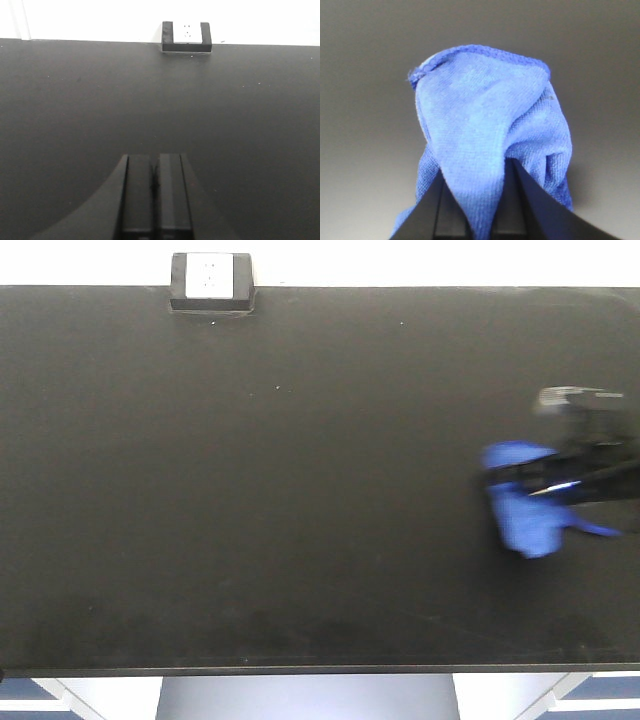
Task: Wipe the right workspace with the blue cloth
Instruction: 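Drag the cloth across the counter away from and back toward the right gripper's start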
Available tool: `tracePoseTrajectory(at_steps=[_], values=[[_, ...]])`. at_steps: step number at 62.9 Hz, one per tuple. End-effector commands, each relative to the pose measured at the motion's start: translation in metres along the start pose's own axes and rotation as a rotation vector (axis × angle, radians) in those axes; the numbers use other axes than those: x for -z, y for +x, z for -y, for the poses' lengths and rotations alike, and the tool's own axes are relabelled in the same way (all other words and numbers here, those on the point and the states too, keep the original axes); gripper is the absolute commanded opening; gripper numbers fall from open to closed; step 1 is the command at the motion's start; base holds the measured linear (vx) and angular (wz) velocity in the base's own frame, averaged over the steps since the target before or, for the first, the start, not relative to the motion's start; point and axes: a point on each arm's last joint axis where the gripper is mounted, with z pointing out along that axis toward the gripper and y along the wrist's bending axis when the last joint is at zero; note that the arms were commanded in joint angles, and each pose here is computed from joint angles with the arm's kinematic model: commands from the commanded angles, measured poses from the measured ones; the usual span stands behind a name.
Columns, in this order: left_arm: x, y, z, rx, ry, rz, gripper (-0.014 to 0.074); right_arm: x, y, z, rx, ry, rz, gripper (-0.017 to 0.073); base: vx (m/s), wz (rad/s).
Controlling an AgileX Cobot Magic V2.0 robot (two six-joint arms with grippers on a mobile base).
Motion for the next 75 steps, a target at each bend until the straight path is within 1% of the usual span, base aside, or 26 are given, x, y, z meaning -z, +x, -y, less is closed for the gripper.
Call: tracePoseTrajectory(at_steps=[1, 2, 5, 6, 9, 13, 16, 19, 21, 28, 29, 37, 43, 46, 49, 53, 56, 62, 65, 75], values=[[-0.001, 0.002, 0.001, 0.006, 0.018, 0.063, -0.0006, 0.007, -0.009, -0.049, 0.157, -0.088, 0.042, -0.0003, 0.0, 0.0], [-0.001, 0.002, 0.001, 0.006, 0.018, 0.063, -0.0006, 0.006, -0.007, -0.061, 0.193, -0.107, 0.041, -0.0003, 0.0, 0.0], [-0.001, 0.002, 0.001, 0.006, 0.018, 0.063, -0.0006, 0.005, -0.005, -0.083, 0.254, -0.129, 0.053, -0.0003, 0.0, 0.0], [-0.001, 0.002, 0.001, 0.006, 0.018, 0.063, -0.0006, 0.005, -0.003, -0.093, 0.282, -0.142, 0.056, -0.0003, 0.0, 0.0], [-0.001, 0.002, 0.001, 0.006, 0.018, 0.063, -0.0006, 0.005, 0.0, -0.108, 0.333, -0.153, 0.071, -0.0003, 0.0, 0.0], [-0.001, 0.002, 0.001, 0.006, 0.018, 0.063, -0.0006, 0.005, 0.001, -0.118, 0.381, -0.147, 0.099, -0.0003, 0.0, 0.0], [-0.001, 0.002, 0.001, 0.006, 0.018, 0.063, -0.0006, 0.005, -0.001, -0.117, 0.398, -0.13, 0.116, -0.0003, 0.0, 0.0], [-0.001, 0.002, 0.001, 0.006, 0.018, 0.063, -0.0006, 0.005, -0.004, -0.109, 0.401, -0.105, 0.127, -0.0003, 0.0, 0.0], [-0.001, 0.002, 0.001, 0.006, 0.018, 0.063, -0.0006, 0.005, -0.007, -0.101, 0.394, -0.085, 0.132, -0.0003, 0.0, 0.0], [-0.001, 0.002, 0.001, 0.006, 0.018, 0.063, -0.0006, 0.006, -0.015, -0.058, 0.308, -0.005, 0.13, -0.0003, 0.0, 0.0], [-0.001, 0.002, 0.001, 0.006, 0.018, 0.063, -0.0006, 0.006, -0.017, -0.048, 0.283, 0.013, 0.129, -0.0003, 0.0, 0.0], [-0.001, 0.002, 0.001, 0.006, 0.018, 0.063, -0.0006, 0.013, -0.017, 0.007, 0.137, 0.09, 0.109, -0.0003, 0.0, 0.0], [-0.001, 0.002, 0.001, 0.006, 0.018, 0.063, -0.0006, 0.019, -0.013, 0.038, 0.053, 0.129, 0.096, 0.0, 0.0, 0.0], [-0.001, 0.002, 0.001, 0.006, 0.018, 0.063, -0.0006, 0.021, -0.012, 0.047, 0.015, 0.143, 0.098, 0.0003, 0.0, 0.0], [-0.001, 0.002, 0.001, 0.006, 0.018, 0.063, -0.0006, 0.023, -0.011, 0.054, -0.024, 0.153, 0.104, 0.0013, 0.0, 0.0], [-0.001, 0.002, 0.001, 0.006, 0.018, 0.063, -0.0006, 0.025, -0.011, 0.057, -0.05, 0.157, 0.113, 0.0037, 0.0, 0.0], [-0.001, 0.002, 0.001, 0.006, 0.018, 0.063, -0.0006, 0.026, -0.012, 0.057, -0.045, 0.158, 0.118, 0.0066, 0.0, 0.0], [-0.001, 0.002, 0.001, 0.006, 0.018, 0.063, -0.0006, 0.029, -0.014, 0.054, -0.015, 0.155, 0.129, 0.0134, 0.0, 0.0], [-0.001, 0.002, 0.001, 0.006, 0.018, 0.063, -0.0006, 0.032, -0.016, 0.053, -0.007, 0.153, 0.136, 0.0185, 0.0, 0.0], [-0.001, 0.002, 0.001, 0.006, 0.018, 0.063, -0.0006, 0.044, -0.022, 0.05, -0.008, 0.159, 0.18, 0.0365, 0.0, 0.0]])
